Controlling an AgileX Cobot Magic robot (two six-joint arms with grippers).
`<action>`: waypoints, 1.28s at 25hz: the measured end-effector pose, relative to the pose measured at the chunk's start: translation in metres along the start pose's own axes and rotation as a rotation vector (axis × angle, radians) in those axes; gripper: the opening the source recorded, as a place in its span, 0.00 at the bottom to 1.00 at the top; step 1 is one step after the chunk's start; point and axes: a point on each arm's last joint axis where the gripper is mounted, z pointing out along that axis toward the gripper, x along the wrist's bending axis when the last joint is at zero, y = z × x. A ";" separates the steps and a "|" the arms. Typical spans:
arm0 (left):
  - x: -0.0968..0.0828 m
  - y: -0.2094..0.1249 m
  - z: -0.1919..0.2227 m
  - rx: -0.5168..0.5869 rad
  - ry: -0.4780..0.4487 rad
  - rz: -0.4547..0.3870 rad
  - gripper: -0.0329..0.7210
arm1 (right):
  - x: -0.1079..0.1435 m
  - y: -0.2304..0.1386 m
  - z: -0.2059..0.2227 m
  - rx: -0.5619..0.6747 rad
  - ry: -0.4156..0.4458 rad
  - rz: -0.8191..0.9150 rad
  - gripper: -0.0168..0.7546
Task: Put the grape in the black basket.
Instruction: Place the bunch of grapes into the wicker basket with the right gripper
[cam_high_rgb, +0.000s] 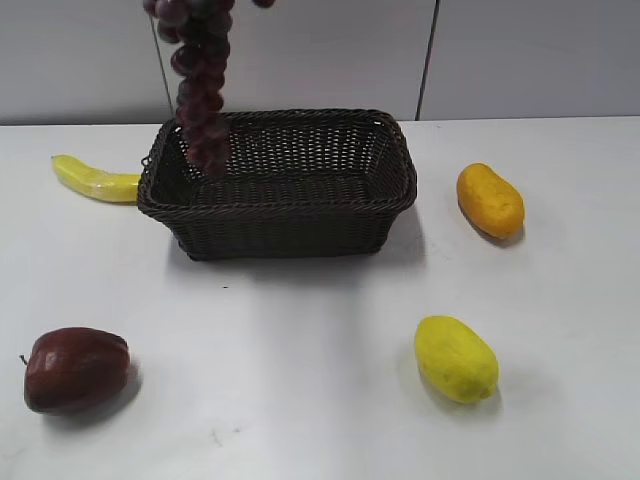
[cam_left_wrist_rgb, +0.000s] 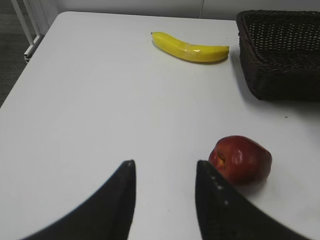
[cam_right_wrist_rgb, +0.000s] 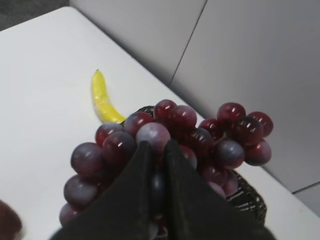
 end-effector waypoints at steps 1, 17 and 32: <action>0.000 0.000 0.000 0.000 0.000 0.000 0.53 | -0.003 0.001 0.000 -0.017 -0.022 -0.016 0.05; 0.000 0.000 0.000 0.000 0.000 0.000 0.53 | -0.048 -0.042 0.093 0.087 -0.212 -0.064 0.05; 0.000 0.000 0.000 0.000 -0.003 -0.001 0.53 | -0.018 -0.133 0.197 0.348 -0.150 -0.111 0.13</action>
